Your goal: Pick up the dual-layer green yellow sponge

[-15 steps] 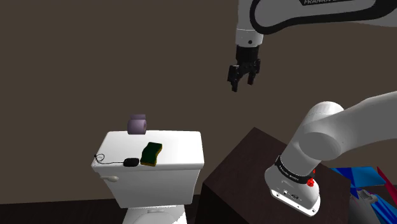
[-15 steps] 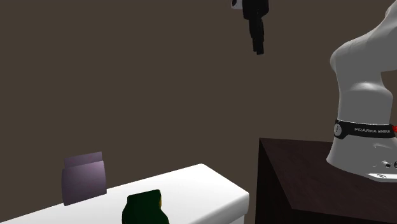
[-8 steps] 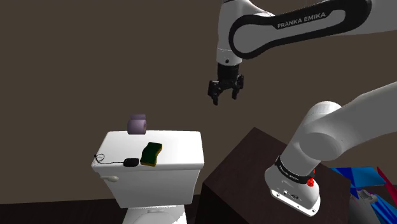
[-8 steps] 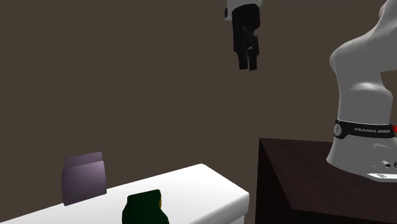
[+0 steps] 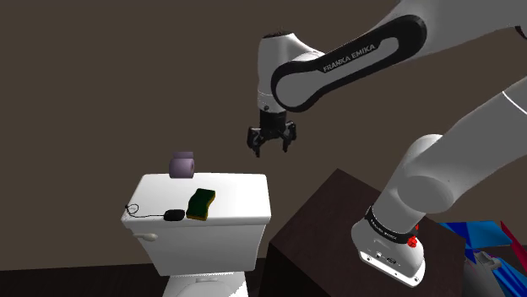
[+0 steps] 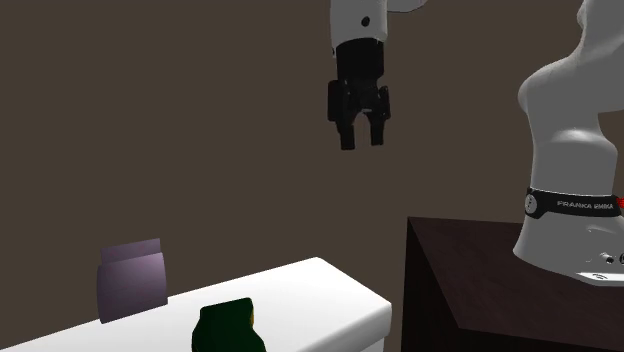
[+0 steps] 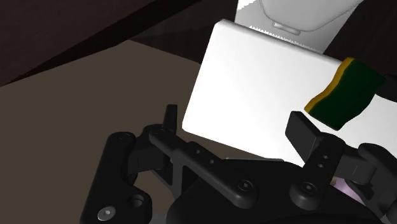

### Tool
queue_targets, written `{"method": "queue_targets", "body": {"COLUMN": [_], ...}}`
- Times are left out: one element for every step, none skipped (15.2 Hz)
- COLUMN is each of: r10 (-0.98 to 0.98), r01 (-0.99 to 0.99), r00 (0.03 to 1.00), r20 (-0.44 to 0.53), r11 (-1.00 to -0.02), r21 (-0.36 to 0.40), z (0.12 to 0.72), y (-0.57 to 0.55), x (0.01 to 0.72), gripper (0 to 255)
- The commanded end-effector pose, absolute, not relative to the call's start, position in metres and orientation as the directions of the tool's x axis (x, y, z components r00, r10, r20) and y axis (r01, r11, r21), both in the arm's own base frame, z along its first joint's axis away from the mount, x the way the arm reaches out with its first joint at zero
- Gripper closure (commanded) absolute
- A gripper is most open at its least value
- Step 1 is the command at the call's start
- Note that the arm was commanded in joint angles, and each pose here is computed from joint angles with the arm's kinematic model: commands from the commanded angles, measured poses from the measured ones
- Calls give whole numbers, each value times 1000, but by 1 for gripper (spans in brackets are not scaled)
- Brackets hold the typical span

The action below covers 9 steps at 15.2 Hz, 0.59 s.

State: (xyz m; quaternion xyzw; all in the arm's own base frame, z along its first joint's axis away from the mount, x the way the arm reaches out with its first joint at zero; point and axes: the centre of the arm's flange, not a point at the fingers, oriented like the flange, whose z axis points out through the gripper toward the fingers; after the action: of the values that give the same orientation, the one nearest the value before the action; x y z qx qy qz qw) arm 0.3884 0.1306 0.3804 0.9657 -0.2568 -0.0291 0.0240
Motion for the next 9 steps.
{"method": "queue_targets", "body": {"r10": [-534,-551,-568,-584,-600,-616,-632,-647,-662], "r01": [-532,-549,-566,-583,-599,-615,-631,-646,-662], "r00": [845,834,823,812,800,788,775,763,750], "r20": [-34,-29,-24,-20,-15,-11,-6,-2,2], "r11": [-845,-834,-823,-811,-799,-787,-775,-762,-749], "r21": [55,53,51,49,47,45,43,40,38], "z": [363,355,346,338,330,321,313,305,297], "y": [147,154,162,168,175,182,188,195,201], "x": [401,407,414,421,428,435,442,450,458], "gripper": [0,0,0,0,0,0,0,0,0]}}
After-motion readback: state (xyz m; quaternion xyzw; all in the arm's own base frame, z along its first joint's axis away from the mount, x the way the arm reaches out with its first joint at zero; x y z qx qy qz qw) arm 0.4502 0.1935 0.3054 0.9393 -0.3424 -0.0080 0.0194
